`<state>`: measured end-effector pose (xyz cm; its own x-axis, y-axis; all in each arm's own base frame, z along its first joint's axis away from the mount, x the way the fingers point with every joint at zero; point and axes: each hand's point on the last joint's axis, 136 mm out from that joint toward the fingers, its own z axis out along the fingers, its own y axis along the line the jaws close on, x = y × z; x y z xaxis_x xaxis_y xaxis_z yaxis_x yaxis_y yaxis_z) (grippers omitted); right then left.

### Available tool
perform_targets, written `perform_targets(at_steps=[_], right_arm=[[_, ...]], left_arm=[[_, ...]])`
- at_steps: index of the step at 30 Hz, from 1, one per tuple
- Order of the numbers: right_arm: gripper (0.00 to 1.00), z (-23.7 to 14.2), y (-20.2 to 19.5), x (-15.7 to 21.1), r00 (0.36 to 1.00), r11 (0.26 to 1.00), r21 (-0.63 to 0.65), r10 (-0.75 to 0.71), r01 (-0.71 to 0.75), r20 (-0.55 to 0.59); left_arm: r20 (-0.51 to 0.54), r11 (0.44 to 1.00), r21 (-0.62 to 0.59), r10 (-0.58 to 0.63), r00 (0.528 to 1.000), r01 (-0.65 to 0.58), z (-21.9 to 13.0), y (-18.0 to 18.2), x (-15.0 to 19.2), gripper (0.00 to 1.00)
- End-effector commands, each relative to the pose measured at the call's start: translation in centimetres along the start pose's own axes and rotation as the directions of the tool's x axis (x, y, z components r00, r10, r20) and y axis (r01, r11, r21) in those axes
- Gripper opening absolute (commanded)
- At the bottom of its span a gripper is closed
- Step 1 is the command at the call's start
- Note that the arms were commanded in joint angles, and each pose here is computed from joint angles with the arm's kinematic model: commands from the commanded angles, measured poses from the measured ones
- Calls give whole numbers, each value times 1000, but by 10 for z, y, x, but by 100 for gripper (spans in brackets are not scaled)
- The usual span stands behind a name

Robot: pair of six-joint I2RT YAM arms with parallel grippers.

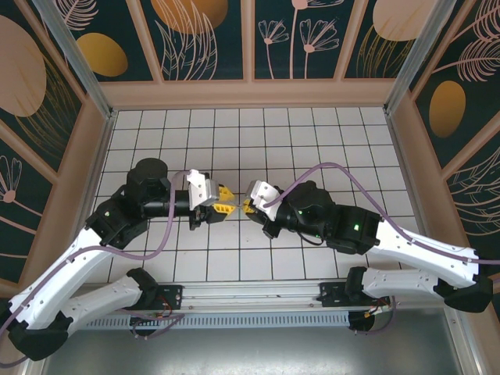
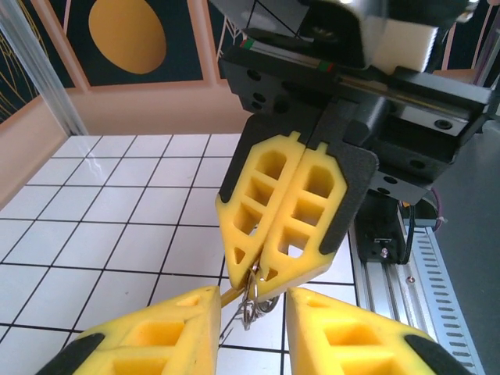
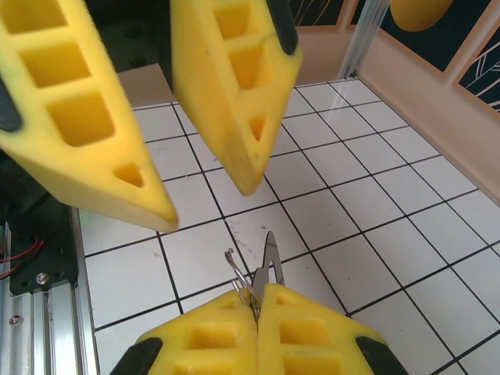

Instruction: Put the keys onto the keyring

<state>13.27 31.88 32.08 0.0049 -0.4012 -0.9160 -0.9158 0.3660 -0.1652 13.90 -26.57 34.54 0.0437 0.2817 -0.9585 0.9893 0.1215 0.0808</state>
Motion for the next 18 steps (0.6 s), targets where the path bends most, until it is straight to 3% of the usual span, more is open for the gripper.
perform_targets(at_steps=[1, 12, 18], right_arm=[[0, -9, -11, -17, 998, 999, 44, 0, -3, 56], [0, -5, -11, -13, 999, 999, 48, 1, -3, 42], [0, -6, -11, -10, 999, 999, 46, 2, -4, 36]], left_arm=[[-29, 1000, 0, -26, 999, 26, 0, -2, 11, 29], [-115, 1000, -6, -27, 993, 27, 20, 3, 27, 30], [-117, 1000, -10, -25, 993, 24, 25, 6, 27, 15]])
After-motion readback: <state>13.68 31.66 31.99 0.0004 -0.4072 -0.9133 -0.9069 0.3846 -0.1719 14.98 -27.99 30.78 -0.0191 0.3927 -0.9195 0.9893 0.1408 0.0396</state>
